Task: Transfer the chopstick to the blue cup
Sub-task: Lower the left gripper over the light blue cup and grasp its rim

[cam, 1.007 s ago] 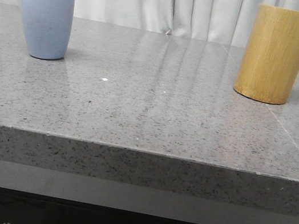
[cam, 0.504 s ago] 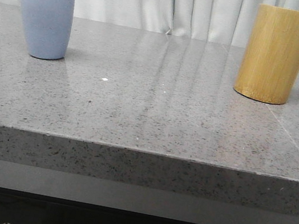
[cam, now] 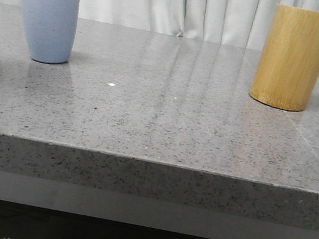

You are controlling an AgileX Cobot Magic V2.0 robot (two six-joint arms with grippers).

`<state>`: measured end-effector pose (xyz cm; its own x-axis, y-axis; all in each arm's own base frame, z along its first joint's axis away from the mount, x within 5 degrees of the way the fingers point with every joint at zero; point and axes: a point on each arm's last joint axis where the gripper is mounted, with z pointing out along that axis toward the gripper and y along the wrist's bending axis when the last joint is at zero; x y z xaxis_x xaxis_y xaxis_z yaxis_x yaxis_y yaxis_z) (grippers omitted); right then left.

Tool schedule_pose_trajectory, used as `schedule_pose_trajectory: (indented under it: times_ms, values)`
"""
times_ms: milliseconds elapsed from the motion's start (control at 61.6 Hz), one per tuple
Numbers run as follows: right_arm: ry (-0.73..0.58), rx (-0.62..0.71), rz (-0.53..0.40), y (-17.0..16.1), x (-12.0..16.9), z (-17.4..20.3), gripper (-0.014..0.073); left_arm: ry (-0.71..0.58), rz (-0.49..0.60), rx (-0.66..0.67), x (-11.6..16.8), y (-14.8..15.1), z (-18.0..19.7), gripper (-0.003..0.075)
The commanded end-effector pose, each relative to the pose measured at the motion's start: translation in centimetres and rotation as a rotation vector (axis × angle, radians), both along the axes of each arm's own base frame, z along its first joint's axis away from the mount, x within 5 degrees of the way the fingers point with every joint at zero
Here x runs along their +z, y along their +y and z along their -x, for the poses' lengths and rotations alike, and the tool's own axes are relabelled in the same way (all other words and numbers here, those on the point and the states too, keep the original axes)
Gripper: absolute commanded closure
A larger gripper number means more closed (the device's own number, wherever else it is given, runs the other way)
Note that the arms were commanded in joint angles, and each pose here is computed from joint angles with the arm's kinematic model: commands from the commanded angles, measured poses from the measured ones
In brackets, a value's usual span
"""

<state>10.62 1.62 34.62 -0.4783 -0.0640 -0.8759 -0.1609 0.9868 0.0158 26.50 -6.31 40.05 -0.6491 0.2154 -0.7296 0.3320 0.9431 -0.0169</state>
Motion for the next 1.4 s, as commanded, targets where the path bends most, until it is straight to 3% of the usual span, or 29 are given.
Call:
schedule_pose_trajectory:
  times_ms: [0, 309, 666, 1202, 1381]
  values:
    - [-0.087, -0.001, -0.009, 0.0, 1.4, -0.4, 0.0015, -0.025, -0.003, -0.012, 1.5, -0.6, -1.9, 0.023]
    - [-0.087, -0.001, -0.009, 0.0, 1.4, -0.4, 0.0015, 0.112, -0.076, 0.014, -0.2, -1.4, -8.5, 0.023]
    - [-0.086, -0.001, -0.009, 0.0, 1.4, -0.4, 0.0015, 0.192, -0.103, 0.06, -3.1, -2.0, -12.9, 0.0247]
    - [-0.086, -0.001, -0.009, 0.0, 1.4, -0.4, 0.0015, 0.202, -0.091, 0.056, -4.1, -2.4, -13.8, 0.0635]
    - [-0.086, -0.001, -0.009, 0.0, 1.4, -0.4, 0.0015, 0.2, -0.026, 0.039, -3.4, -2.9, -13.7, 0.0739]
